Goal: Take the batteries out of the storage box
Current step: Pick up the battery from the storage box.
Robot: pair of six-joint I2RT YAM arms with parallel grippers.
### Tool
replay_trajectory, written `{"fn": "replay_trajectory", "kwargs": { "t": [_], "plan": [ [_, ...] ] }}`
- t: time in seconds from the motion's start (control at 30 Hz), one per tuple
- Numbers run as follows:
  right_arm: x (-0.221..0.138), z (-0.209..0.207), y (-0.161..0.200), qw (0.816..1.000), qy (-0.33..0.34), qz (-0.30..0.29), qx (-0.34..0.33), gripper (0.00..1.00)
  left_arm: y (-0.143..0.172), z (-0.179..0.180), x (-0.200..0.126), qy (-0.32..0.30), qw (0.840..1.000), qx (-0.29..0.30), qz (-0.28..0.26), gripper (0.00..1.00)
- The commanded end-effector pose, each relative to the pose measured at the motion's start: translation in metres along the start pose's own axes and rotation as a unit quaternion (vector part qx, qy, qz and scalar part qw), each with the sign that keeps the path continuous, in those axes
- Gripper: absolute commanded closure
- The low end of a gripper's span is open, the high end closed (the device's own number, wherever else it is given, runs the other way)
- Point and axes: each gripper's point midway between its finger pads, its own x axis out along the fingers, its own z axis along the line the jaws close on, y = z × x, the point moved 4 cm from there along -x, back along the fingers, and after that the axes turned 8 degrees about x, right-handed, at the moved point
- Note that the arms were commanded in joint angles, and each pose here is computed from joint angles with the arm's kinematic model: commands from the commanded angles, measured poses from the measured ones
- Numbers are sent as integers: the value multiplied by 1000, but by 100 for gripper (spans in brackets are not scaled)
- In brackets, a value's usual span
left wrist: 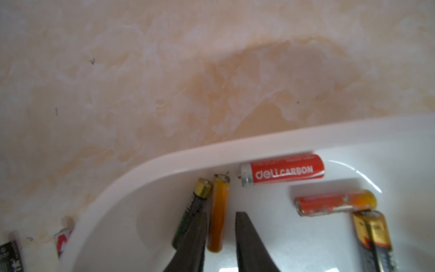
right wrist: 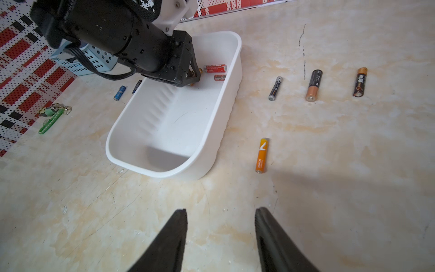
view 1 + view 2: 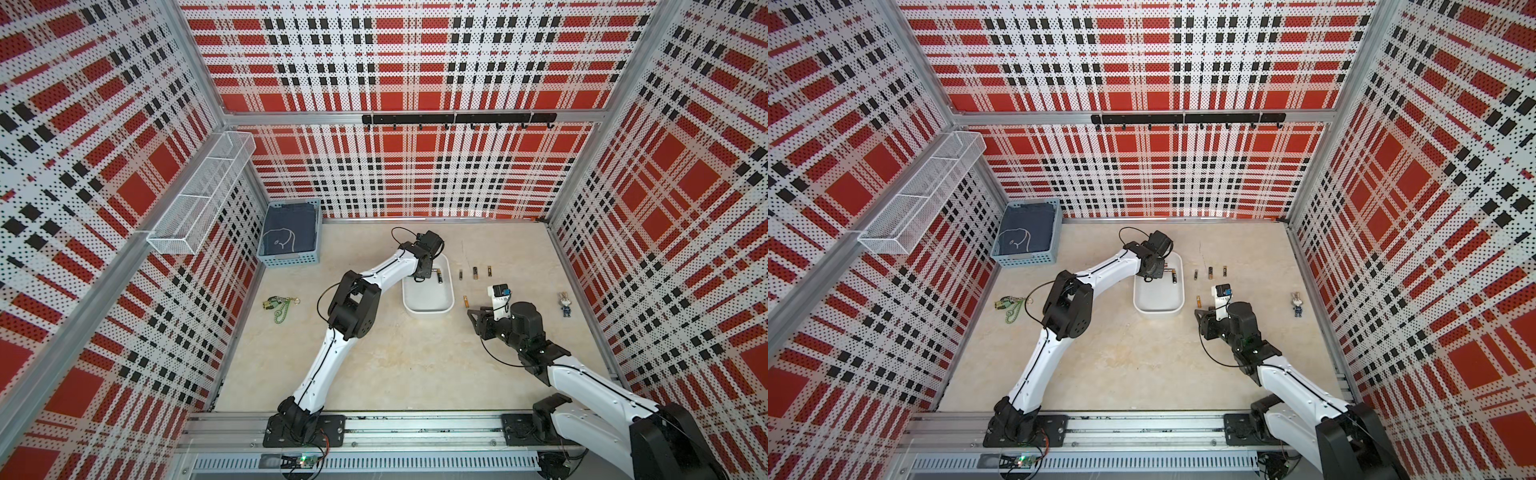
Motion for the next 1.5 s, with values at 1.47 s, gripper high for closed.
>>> {"fn": "replay_trajectory", "kwargs": {
  "t": [1.47],
  "plan": [
    [-5,6,-25,999,25,-33,12,44,52,91,-126,29,986,-154,-59,100]
  ]
}}
